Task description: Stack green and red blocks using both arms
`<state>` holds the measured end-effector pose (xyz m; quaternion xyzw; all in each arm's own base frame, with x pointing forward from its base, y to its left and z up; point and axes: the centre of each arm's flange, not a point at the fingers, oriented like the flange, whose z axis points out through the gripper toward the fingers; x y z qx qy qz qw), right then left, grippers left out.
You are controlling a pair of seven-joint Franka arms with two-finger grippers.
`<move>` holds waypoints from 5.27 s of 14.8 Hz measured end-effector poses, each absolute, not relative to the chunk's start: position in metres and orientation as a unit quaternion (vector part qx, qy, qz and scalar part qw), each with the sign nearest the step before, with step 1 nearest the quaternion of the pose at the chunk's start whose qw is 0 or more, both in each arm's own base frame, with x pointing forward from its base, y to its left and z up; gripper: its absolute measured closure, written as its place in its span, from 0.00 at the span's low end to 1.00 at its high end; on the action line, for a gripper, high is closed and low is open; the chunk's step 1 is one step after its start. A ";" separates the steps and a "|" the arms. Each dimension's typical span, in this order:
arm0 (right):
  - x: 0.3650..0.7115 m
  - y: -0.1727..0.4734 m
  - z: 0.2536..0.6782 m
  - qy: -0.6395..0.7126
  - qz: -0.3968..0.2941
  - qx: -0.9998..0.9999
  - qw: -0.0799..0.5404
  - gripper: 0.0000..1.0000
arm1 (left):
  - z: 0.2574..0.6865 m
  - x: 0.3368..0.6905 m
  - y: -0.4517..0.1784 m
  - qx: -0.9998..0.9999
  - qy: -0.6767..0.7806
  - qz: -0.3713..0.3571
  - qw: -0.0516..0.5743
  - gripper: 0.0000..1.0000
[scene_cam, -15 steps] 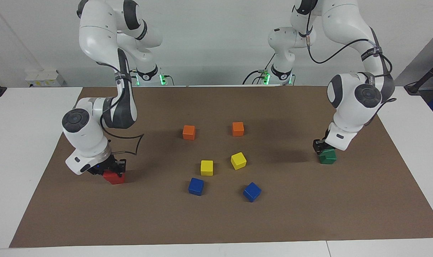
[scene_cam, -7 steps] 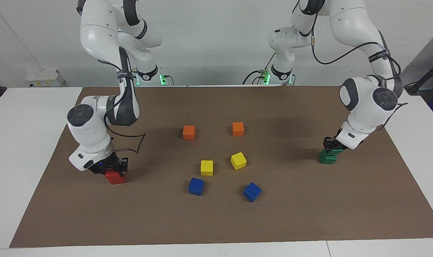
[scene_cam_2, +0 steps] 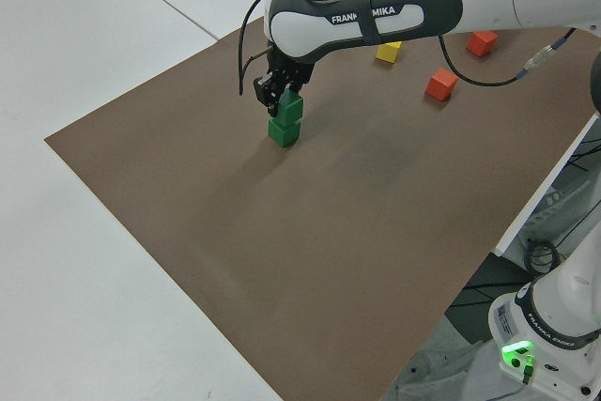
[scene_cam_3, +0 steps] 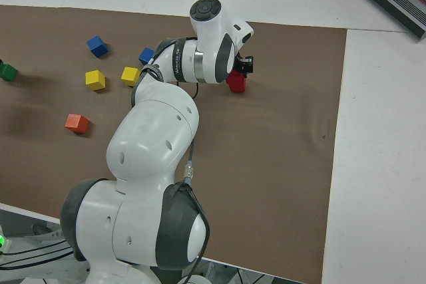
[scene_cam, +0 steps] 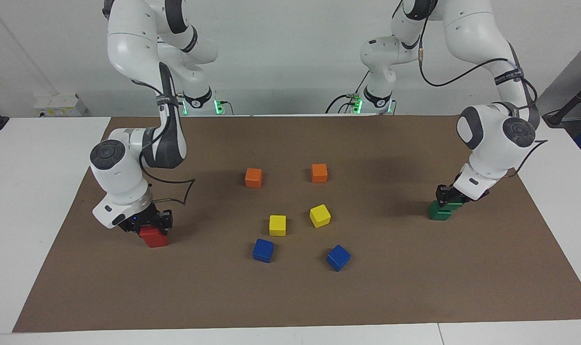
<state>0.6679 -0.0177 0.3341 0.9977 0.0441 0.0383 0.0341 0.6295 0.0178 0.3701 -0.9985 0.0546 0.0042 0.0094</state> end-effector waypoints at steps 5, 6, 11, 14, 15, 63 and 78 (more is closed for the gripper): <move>0.668 -0.017 0.335 0.044 0.041 0.998 0.034 0.00 | 0.367 0.629 0.017 -0.999 0.054 0.001 0.008 0.44; 0.670 -0.016 0.339 0.045 0.043 0.997 0.034 0.00 | 0.366 0.629 0.017 -0.999 0.054 -0.001 0.008 0.44; 0.662 -0.015 0.425 0.041 0.031 0.998 0.032 0.00 | 0.364 0.628 0.017 -0.999 0.054 -0.003 0.008 0.44; 0.639 -0.020 0.484 0.033 0.014 0.999 0.028 0.00 | 0.363 0.628 0.018 -0.999 0.054 -0.004 0.008 0.44; 0.629 -0.022 0.502 0.031 0.007 0.999 0.027 0.00 | 0.363 0.628 0.018 -0.999 0.054 -0.004 0.008 0.44; 0.530 -0.024 0.636 0.022 -0.050 0.998 0.014 0.00 | 0.577 0.551 -0.026 -0.999 0.009 0.031 -0.013 0.00; 0.530 -0.022 0.636 0.024 -0.050 0.998 0.015 0.00 | 0.602 0.549 -0.024 -1.000 0.008 0.023 -0.007 0.00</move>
